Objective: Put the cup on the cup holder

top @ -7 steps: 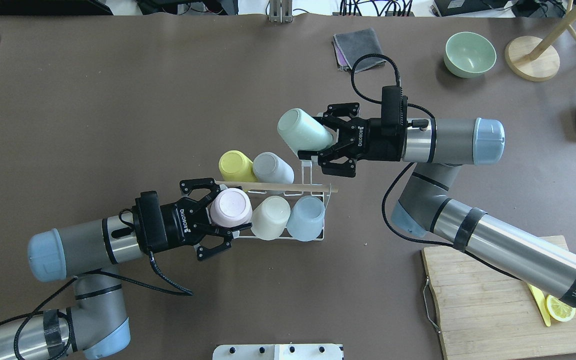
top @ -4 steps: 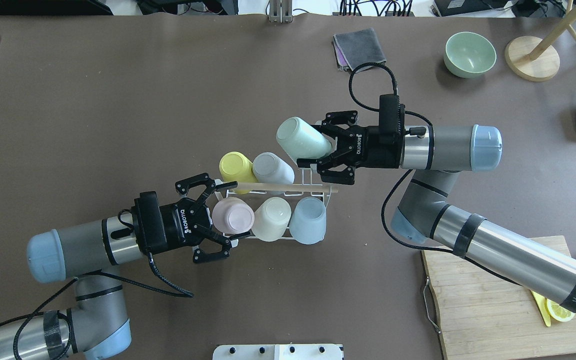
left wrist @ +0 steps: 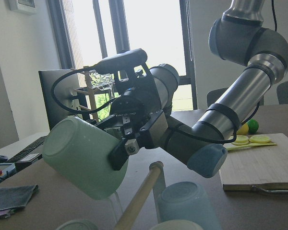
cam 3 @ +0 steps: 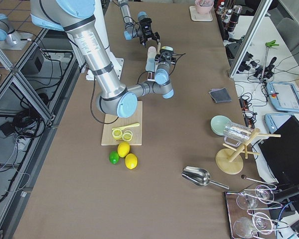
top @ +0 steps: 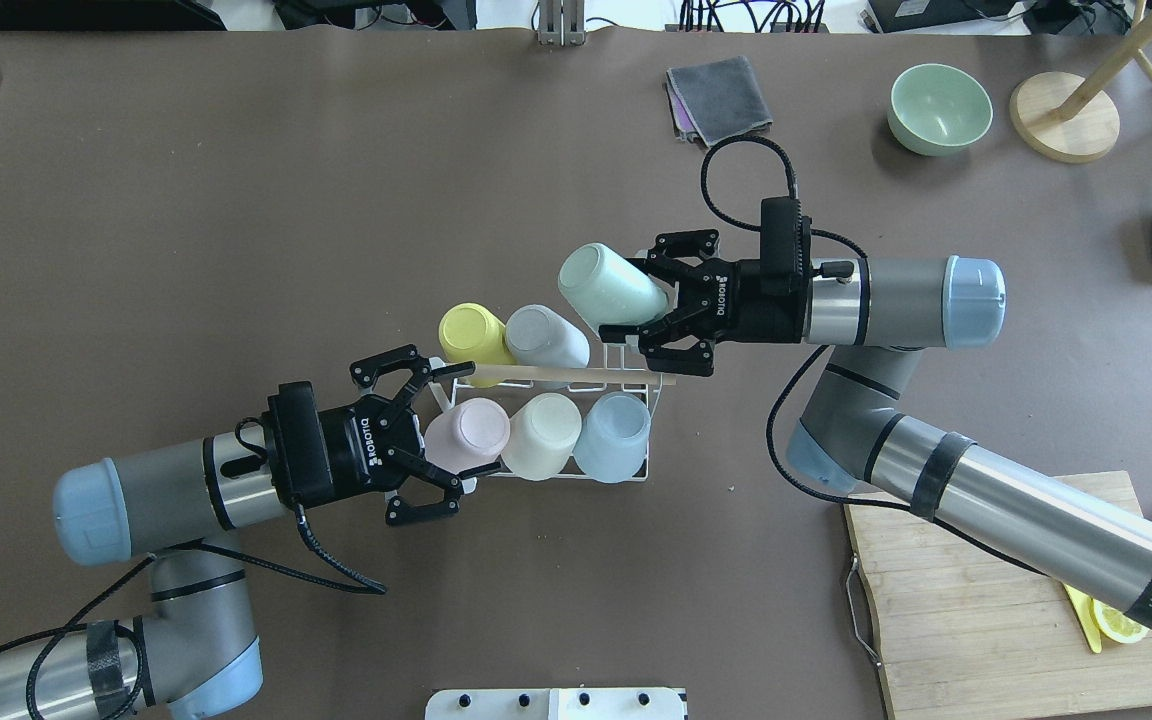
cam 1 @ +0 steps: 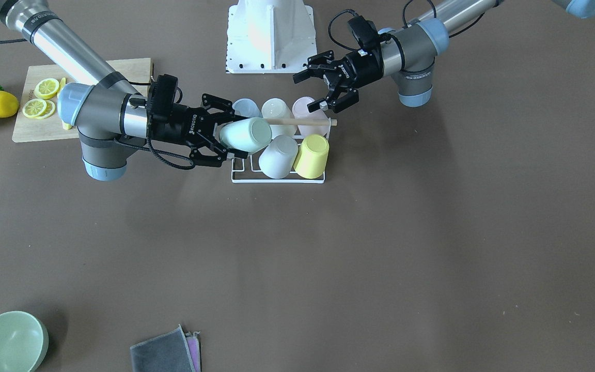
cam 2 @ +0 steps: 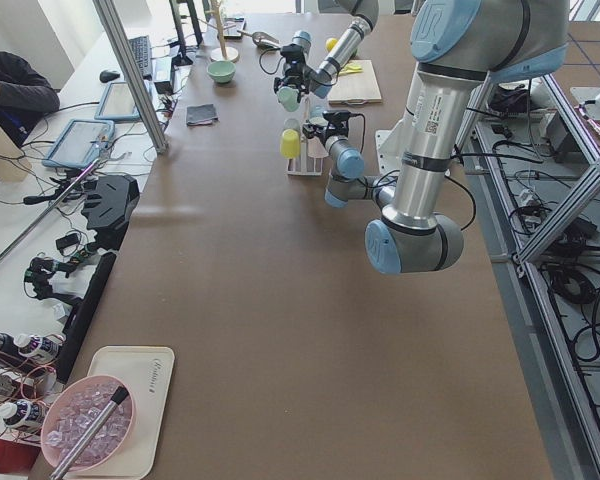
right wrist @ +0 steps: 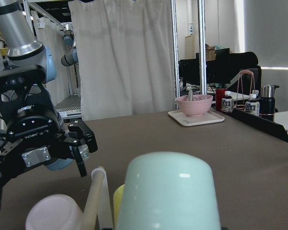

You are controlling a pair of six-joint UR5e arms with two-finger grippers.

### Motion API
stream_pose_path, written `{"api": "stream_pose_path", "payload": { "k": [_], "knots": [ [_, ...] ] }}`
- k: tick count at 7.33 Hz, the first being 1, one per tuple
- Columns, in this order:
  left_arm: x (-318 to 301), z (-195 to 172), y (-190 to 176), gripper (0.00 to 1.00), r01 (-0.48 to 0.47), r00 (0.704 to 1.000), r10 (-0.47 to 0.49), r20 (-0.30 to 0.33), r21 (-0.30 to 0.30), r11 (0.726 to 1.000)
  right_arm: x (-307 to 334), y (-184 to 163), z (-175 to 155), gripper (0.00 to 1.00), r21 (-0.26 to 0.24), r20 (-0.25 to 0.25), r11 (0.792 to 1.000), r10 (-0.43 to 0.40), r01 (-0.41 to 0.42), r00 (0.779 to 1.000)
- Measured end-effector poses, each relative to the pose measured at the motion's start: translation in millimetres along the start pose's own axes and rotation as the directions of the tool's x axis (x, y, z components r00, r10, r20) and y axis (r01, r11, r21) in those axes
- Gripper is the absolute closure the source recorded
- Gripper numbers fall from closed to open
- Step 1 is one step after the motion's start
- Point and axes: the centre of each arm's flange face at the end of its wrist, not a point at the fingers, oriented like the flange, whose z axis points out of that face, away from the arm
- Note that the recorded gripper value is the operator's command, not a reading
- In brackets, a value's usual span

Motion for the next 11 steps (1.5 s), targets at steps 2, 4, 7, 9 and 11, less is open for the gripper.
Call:
{"api": "stream_pose_path", "payload": {
  "k": [2, 4, 7, 9, 11],
  "knots": [
    [-0.4, -0.7, 0.2, 0.01, 0.000, 1.000, 0.000, 0.001, -0.001, 1.000, 0.7, 1.0, 0.2, 1.00, -0.004, -0.002, 1.000, 0.002, -0.002, 1.000],
    [-1.4, -4.0, 1.5, 0.01, -0.002, 1.000, 0.002, 0.002, -0.005, 1.000, 1.7, 2.3, -1.3, 1.00, -0.006, -0.002, 1.000, 0.003, -0.003, 1.000],
    [-9.1, -23.2, -0.9, 0.02, -0.011, 1.000, 0.012, 0.016, -0.034, 0.999, 2.7, 3.1, -2.5, 1.00, -0.009, -0.002, 1.000, 0.004, -0.004, 1.000],
    [-18.6, -44.3, -20.4, 0.02, -0.024, 0.998, 0.031, 0.045, -0.146, 0.989, 2.8, 5.2, -3.9, 0.65, -0.012, -0.004, 1.000, 0.007, -0.007, 1.000],
    [-38.2, -64.7, -42.1, 0.02, -0.033, 0.993, 0.069, 0.097, -0.337, 0.941, 2.8, 7.1, -5.4, 0.00, -0.015, -0.005, 1.000, 0.016, -0.016, 1.000]
  ]
}}
